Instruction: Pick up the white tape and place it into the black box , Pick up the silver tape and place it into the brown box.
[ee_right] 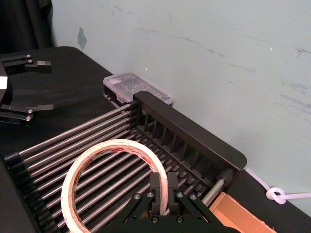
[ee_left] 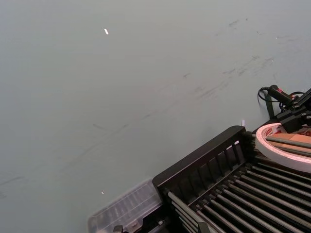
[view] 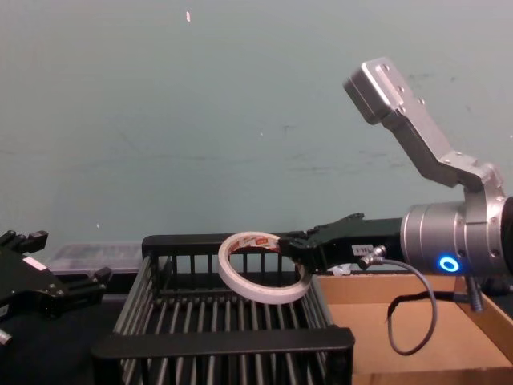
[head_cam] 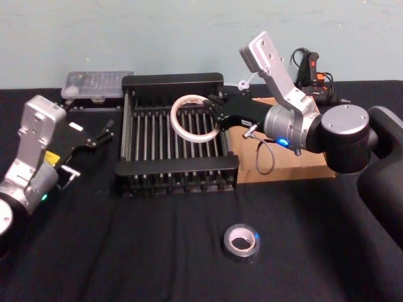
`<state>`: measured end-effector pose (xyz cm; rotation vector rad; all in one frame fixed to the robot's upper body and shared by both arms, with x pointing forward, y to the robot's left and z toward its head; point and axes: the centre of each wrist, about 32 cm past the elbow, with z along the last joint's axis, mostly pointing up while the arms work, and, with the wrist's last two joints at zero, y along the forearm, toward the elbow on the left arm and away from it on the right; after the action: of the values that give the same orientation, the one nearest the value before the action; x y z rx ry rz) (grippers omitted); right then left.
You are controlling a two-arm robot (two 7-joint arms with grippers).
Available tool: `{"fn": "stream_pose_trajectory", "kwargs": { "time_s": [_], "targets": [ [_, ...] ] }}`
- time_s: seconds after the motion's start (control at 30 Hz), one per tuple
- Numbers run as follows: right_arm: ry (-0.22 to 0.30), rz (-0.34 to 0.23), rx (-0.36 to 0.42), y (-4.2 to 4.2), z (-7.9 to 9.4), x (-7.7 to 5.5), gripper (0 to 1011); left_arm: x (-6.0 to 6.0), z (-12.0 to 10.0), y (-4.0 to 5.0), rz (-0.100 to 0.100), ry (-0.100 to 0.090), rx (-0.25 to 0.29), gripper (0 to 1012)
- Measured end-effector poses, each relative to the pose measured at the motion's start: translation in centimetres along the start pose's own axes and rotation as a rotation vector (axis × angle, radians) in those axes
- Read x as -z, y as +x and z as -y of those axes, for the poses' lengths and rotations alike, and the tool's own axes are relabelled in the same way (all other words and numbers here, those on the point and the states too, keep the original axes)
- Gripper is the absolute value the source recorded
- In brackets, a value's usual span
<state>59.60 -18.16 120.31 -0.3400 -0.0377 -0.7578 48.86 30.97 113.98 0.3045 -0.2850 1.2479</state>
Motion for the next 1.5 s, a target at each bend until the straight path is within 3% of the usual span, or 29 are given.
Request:
{"fn": "stream_pose_trajectory", "kwargs": {
  "time_s": [0.1,0.2,0.37,0.47,0.57,1.0,1.13,1.5],
  "targets": [
    [0.0,0.0,0.0,0.01,0.03,0.0,107,0.0,0.0,0.0,0.0,0.0,0.0,1001],
    [-0.001,-0.001,0.001,0.02,0.05,0.0,179,0.0,0.0,0.0,0.0,0.0,0.0,1001],
    [-0.001,-0.002,0.002,0.04,0.08,0.0,358,0.0,0.0,0.0,0.0,0.0,0.0,1001],
    [-0.001,-0.002,0.002,0.04,0.09,0.0,416,0.0,0.0,0.0,0.0,0.0,0.0,1001],
    [-0.001,-0.003,0.002,0.04,0.1,0.01,561,0.0,0.0,0.0,0.0,0.0,0.0,1001],
    [-0.002,-0.003,0.002,0.04,0.13,0.02,934,0.0,0.0,0.0,0.0,0.0,0.0,1001],
    [-0.002,-0.003,0.002,0.04,0.13,0.03,1002,0.0,0.0,0.0,0.0,0.0,0.0,1001],
    [0.017,-0.004,0.02,0.0,0.78,-0.01,1000,0.0,0.0,0.0,0.0,0.0,0.0,1002]
  ]
}}
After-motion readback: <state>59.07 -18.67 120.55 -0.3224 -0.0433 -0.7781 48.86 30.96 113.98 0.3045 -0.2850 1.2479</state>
